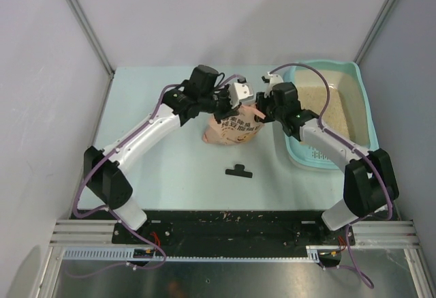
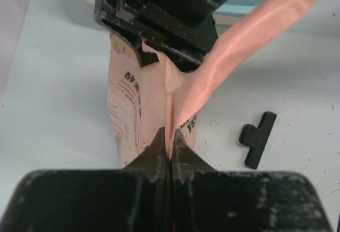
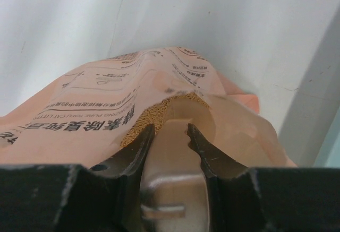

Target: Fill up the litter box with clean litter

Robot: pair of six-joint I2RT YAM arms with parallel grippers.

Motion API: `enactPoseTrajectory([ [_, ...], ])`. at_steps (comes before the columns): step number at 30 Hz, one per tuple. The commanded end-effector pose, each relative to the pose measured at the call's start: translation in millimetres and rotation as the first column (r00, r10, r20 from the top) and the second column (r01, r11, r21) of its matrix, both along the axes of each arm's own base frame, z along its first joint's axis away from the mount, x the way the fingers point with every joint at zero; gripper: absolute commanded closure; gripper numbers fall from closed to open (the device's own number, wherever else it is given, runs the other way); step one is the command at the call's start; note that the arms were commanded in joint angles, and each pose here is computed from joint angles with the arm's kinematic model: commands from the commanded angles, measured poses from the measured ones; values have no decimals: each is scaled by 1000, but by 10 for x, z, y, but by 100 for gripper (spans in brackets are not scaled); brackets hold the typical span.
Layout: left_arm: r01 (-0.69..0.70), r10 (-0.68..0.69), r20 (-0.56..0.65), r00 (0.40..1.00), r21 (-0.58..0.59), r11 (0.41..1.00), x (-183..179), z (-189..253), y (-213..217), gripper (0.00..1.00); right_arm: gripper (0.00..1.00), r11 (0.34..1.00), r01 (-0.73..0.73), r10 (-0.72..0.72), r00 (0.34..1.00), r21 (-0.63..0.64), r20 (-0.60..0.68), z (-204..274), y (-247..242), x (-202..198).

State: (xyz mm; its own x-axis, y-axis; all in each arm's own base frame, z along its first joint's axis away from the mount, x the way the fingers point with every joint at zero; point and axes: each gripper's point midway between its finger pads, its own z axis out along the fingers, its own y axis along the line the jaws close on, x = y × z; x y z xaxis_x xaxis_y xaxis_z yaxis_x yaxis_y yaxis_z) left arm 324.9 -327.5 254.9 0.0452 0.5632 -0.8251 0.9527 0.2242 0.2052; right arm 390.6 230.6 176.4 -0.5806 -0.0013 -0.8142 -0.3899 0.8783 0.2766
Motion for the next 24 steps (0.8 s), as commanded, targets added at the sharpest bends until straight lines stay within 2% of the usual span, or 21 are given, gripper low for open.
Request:
enactPoseTrajectory([
  [1, 96, -84, 87, 993, -148, 984, -74, 536, -321, 100, 100, 977, -152, 167, 981, 149, -99, -179, 392, -346],
  [2, 98, -85, 86, 993, -147, 984, -77, 529, -328, 100, 100, 957, -225, 243, 966, 185, -86, -120, 510, -430],
  [5, 93, -81, 87, 993, -145, 985, -65, 511, -342, 100, 100, 911, -309, 331, 943, 272, -39, 30, 675, -454],
  [12, 82, -66, 115, 991, -136, 987, 40, 522, -372, 100, 100, 865, -299, 349, 936, 403, -55, 125, 617, -352],
  [16, 73, -54, 142, 988, -135, 988, 120, 577, -395, 100, 100, 798, -194, 315, 941, 570, -121, 305, 527, -200],
  [19, 70, -48, 165, 985, -128, 989, 147, 603, -388, 100, 100, 774, -212, 347, 930, 597, -120, 384, 517, -246],
  [24, 62, -41, 219, 975, -89, 994, 164, 588, -335, 100, 100, 705, -154, 353, 923, 692, -155, 512, 254, -185],
])
